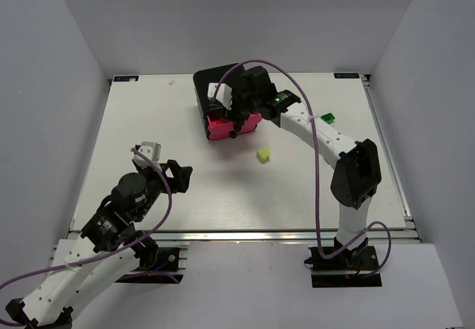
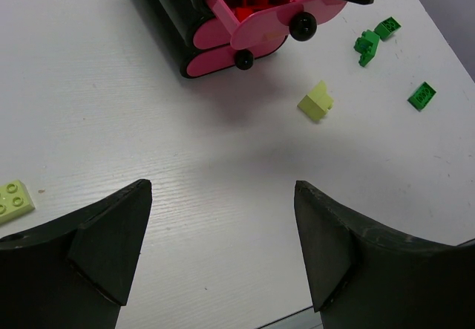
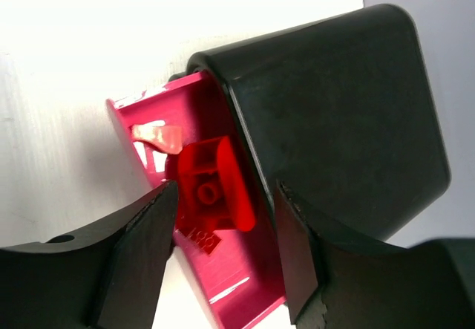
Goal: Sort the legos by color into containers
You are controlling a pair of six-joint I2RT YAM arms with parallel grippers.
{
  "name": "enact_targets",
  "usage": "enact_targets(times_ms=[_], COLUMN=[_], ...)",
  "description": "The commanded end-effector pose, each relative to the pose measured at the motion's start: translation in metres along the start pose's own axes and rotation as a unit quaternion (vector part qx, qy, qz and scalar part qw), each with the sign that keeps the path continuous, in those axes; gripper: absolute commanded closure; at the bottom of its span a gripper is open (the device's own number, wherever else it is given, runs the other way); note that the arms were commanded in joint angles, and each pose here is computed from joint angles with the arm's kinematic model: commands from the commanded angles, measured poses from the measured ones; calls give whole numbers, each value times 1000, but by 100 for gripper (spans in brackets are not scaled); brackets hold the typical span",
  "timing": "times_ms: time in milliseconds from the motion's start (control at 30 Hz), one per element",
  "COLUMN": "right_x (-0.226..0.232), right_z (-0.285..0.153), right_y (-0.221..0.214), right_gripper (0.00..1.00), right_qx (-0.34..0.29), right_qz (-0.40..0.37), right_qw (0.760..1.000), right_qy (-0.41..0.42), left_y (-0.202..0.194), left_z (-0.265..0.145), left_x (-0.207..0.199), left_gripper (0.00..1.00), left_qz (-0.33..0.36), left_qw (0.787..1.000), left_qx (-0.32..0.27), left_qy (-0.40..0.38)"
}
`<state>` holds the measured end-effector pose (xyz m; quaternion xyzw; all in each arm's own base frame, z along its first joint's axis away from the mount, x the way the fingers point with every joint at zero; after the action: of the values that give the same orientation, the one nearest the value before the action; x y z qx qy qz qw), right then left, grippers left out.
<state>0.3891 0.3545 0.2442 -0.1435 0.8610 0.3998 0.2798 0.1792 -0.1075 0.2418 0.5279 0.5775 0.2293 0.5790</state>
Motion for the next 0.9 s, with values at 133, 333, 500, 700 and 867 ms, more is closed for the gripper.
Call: enact_targets(times_ms=[133, 333, 500, 700, 867], right_x=[-13, -7, -5, -15, -22], right_z=[-56, -91, -110, -127, -135], right_y=[56, 65, 61, 37, 25], right_gripper=[44, 67, 100, 100, 100], right_qx=[-96, -122, -128, -107, -97], right_qz=[30, 116, 169, 215, 240], right_qw=[994, 984, 974, 965, 959], right_qy=[-36, -64, -85, -109, -113], left_y=[1, 2, 4, 4, 5], left_z=[-2, -4, -5, -6, -7], left_x=[1, 1, 1, 1, 0], left_gripper=[13, 13, 13, 13, 13], left_qz=[-3, -5, -6, -8, -9], left_qw=[1000, 1000, 1000, 1000, 1000], left_qx=[-5, -10, -12, -15, -16], left_qy=[2, -1, -2, -4, -6])
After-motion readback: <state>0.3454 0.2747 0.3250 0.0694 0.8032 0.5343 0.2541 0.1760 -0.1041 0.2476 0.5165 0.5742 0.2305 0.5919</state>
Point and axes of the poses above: each gripper's point midway between its finger pads, its own z axis out along the fingers, its own x axis along the line the jaws close on, y = z × x, the point moved 3 cm from there along -z, back along the fingers, and after that the axes turned 10 degrees about -z, right-handed, at the moved point
